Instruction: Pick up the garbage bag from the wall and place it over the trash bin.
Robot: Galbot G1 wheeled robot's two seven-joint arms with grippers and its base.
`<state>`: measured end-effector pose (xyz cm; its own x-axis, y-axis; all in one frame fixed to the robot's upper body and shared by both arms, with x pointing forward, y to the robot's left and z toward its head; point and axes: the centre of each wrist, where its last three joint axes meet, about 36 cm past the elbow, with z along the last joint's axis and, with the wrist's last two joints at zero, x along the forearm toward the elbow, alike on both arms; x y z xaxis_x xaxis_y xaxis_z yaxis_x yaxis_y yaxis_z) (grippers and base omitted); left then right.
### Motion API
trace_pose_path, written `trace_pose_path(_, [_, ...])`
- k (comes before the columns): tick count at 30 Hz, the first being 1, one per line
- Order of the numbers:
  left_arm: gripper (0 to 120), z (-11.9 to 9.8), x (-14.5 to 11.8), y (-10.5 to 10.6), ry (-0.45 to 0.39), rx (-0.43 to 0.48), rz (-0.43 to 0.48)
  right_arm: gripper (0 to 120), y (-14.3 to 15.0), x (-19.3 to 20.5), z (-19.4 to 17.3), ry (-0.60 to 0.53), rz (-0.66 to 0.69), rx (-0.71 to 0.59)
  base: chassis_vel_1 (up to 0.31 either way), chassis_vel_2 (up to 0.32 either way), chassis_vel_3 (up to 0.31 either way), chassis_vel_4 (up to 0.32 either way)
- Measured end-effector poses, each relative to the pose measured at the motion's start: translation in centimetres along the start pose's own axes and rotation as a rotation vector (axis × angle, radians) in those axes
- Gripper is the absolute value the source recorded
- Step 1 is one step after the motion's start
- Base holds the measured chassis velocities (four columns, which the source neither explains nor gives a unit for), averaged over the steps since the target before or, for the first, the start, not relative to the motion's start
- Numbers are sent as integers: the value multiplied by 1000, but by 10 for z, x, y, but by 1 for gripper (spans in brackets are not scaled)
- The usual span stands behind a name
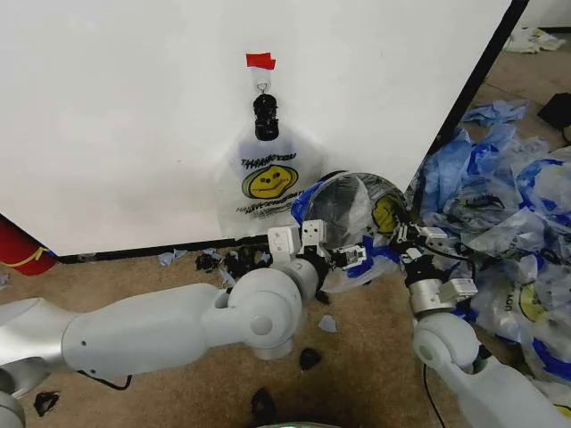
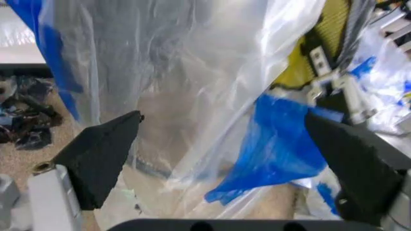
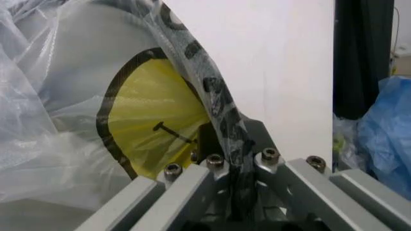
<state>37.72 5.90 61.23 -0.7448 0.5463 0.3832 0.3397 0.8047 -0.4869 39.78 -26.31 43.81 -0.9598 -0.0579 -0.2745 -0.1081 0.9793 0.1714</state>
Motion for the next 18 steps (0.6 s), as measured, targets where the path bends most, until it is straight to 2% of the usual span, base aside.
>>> trace_pose_path(7, [100,-1,7,-8,16,27,47,0,-3,-3,2,2,6,3,0,0,0,0])
trace_pose_path(18, [100,6,-12,-17,36,18,49,0,-3,-3,0,-1,8,1,0,0,0,0])
